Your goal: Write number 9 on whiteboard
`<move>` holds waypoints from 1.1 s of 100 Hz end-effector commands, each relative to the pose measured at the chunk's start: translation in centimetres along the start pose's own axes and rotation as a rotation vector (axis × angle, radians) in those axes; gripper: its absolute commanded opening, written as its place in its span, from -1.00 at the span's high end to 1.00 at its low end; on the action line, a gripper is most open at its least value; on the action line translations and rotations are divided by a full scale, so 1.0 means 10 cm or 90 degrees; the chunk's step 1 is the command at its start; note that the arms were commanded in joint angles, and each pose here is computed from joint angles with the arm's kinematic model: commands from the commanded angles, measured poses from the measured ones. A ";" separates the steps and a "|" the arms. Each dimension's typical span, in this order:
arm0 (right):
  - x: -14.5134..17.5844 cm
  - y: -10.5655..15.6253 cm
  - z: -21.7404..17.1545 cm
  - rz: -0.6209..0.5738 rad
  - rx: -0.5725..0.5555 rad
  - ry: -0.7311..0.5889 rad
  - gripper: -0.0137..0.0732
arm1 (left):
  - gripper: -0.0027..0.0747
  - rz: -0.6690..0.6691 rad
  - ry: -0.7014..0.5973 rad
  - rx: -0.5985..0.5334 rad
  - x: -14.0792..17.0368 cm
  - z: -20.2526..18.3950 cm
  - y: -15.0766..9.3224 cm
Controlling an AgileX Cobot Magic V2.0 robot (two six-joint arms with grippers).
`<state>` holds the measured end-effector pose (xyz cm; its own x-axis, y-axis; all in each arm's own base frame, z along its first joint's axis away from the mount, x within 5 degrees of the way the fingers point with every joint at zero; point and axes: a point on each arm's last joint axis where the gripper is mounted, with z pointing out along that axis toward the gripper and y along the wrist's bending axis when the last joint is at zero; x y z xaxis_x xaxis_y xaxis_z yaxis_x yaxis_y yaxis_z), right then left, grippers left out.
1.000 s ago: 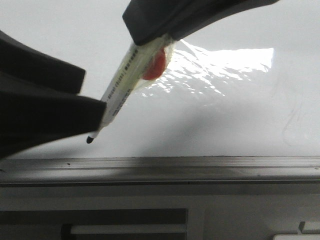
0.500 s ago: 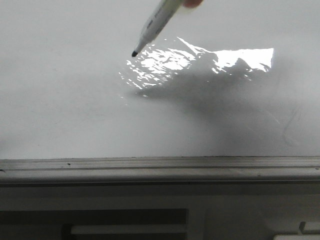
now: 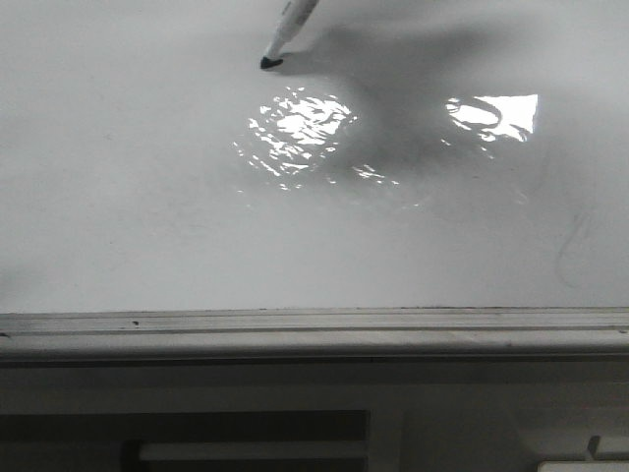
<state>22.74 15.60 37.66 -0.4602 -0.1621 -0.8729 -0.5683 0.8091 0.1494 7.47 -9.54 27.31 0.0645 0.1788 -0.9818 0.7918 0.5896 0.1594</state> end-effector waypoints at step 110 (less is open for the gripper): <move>0.30 0.28 -0.04 -0.021 -0.064 0.079 0.84 | -0.07 -0.014 -0.042 0.011 -0.13 0.04 0.00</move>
<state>20.01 17.04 32.52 -0.6307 -0.3354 -0.6998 -0.6168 0.7639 0.1898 7.50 -9.57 27.28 0.0540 0.1740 -0.9833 0.7922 0.5920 0.1483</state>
